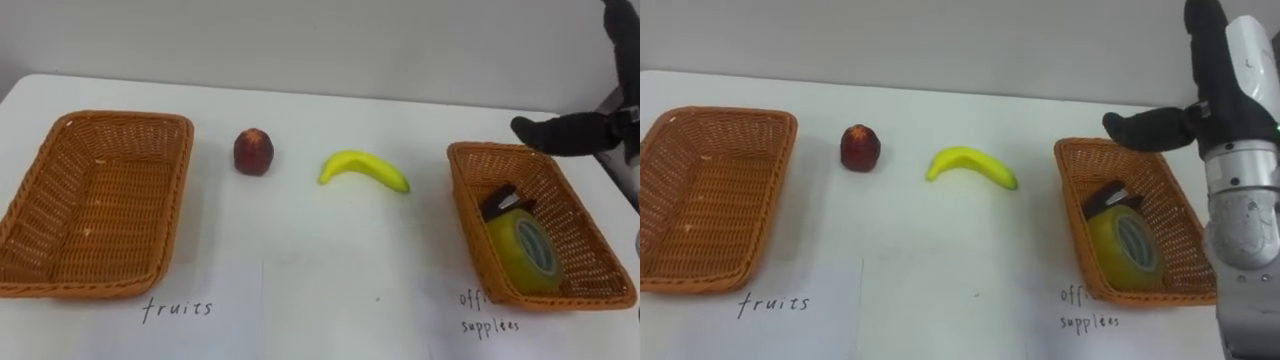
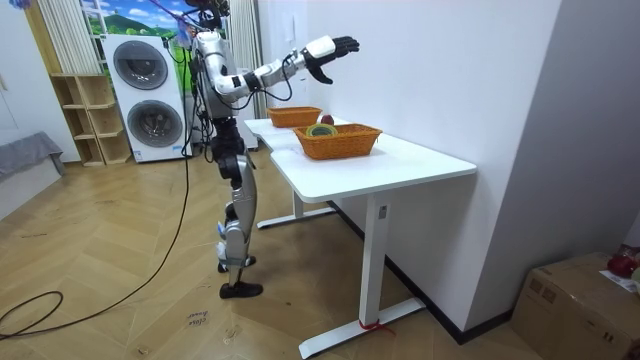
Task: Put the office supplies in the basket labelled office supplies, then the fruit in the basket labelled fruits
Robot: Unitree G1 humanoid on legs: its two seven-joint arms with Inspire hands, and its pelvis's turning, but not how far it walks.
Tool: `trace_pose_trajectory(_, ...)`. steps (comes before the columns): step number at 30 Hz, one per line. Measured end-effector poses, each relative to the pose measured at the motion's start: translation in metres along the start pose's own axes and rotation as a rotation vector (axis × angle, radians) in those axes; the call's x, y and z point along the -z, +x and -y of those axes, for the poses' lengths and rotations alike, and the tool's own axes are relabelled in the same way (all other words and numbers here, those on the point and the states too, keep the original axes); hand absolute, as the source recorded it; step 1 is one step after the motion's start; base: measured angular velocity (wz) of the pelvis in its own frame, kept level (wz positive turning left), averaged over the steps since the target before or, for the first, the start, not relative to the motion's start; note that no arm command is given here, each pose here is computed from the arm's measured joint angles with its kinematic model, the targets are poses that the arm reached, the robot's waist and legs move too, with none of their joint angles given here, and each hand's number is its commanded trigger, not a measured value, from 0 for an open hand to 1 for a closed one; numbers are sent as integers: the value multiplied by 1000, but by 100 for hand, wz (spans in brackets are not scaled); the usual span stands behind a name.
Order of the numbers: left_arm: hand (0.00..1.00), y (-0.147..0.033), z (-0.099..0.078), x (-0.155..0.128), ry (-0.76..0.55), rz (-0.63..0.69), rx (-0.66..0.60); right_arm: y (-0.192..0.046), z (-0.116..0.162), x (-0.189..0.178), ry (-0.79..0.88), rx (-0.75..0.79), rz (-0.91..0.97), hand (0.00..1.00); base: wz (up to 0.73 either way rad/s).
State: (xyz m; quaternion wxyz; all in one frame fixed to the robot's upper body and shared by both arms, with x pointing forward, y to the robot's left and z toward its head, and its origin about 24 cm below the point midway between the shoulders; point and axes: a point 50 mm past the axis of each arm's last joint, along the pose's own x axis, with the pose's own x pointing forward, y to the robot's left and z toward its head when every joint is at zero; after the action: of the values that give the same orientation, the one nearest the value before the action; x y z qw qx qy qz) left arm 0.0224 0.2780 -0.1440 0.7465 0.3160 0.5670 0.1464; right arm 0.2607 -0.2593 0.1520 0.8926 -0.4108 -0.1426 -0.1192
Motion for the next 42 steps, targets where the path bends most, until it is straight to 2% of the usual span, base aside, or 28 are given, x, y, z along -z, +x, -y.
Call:
trace_pose_trajectory(9, 0, -1, 5, -3, 45, 23, 14, 4, -22, -12, 67, -107, 42, 0, 7)
trace_pose_trajectory(19, 0, 0, 3, -7, 44, 30, 0, -1, -45, 13, 178, -221, -81, 0, 4)
trace_pose_trajectory(28, 0, 4, 1, -15, 27, 33, -1, -3, -71, 11, 203, -337, -88, 0, 4)
trace_pose_trajectory(36, 0, 5, 1, -21, 31, 37, 1, 5, -80, 6, 202, -372, -76, 0, 9)
trace_pose_trajectory(42, 0, 7, -2, -21, 10, 26, -2, 1, -95, 7, 197, -436, -85, 0, 0)
